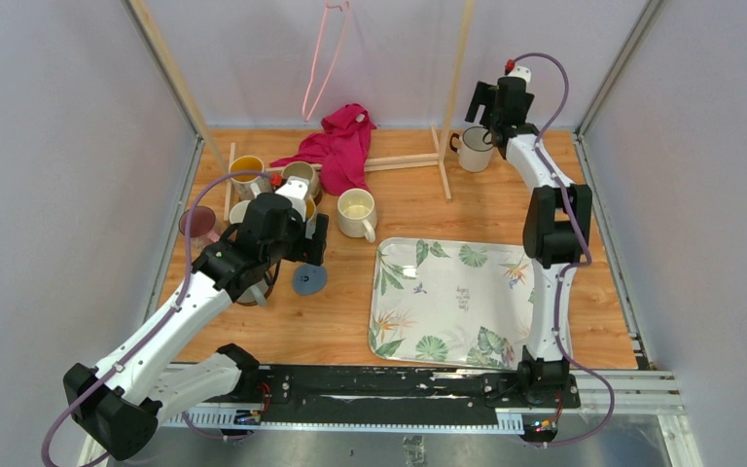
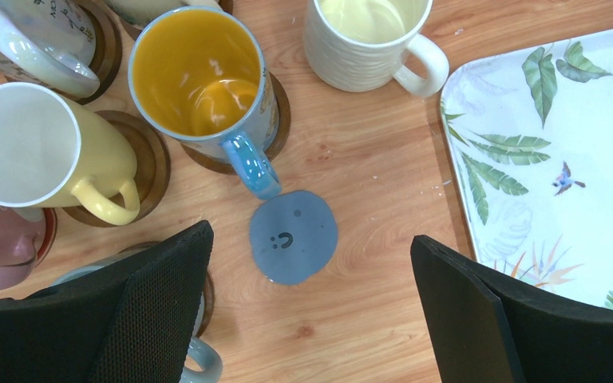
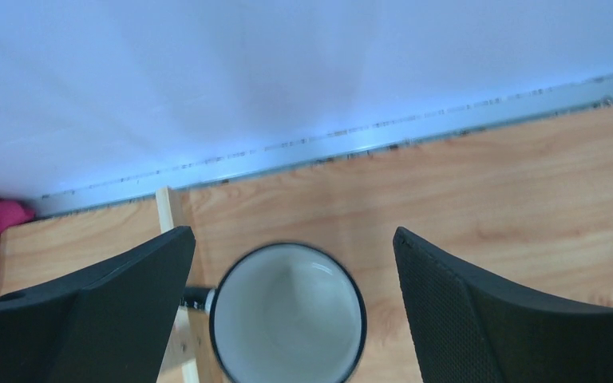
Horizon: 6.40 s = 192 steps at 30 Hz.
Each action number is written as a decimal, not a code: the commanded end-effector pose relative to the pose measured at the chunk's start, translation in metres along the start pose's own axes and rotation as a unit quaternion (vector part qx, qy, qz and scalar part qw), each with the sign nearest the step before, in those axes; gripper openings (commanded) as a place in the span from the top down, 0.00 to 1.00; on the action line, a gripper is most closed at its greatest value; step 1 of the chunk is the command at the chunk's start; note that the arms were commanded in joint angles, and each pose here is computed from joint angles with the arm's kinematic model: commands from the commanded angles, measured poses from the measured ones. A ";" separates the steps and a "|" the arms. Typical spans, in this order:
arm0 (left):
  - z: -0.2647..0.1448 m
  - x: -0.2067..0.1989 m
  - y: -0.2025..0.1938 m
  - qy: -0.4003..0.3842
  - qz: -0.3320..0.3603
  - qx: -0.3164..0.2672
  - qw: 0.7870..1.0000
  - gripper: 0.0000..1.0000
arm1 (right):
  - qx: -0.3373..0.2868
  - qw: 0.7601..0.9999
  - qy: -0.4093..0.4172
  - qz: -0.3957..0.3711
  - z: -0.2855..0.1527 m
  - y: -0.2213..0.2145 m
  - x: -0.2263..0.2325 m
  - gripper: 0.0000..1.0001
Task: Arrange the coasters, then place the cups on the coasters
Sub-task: Move the cup to the center of the board, then pick up the cup at the center of the board, then place the cup on the coaster.
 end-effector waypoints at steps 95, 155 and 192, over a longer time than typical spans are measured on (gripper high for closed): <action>0.100 -0.196 0.049 -0.204 0.094 -0.085 0.971 0.00 | 0.216 0.959 0.164 -0.083 -0.208 -0.095 0.066 0.13; 0.157 -0.229 0.079 -0.223 0.116 -0.063 0.966 1.00 | 0.022 0.997 0.063 -0.036 -0.356 -0.038 -0.036 0.04; 0.024 -0.038 -0.057 0.070 -0.071 -0.022 0.995 1.00 | 0.059 0.993 0.106 -0.013 -0.327 -0.067 -0.018 0.00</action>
Point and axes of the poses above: each gripper's point midway between its finger pads, its own z axis out along the fingers, its own x axis along the line the jaws close on, y = z × x, the point moved 4 cm from there along -z, back along the fingers, and after that the axes turned 1 degree about -z, right-handed, at the moved point
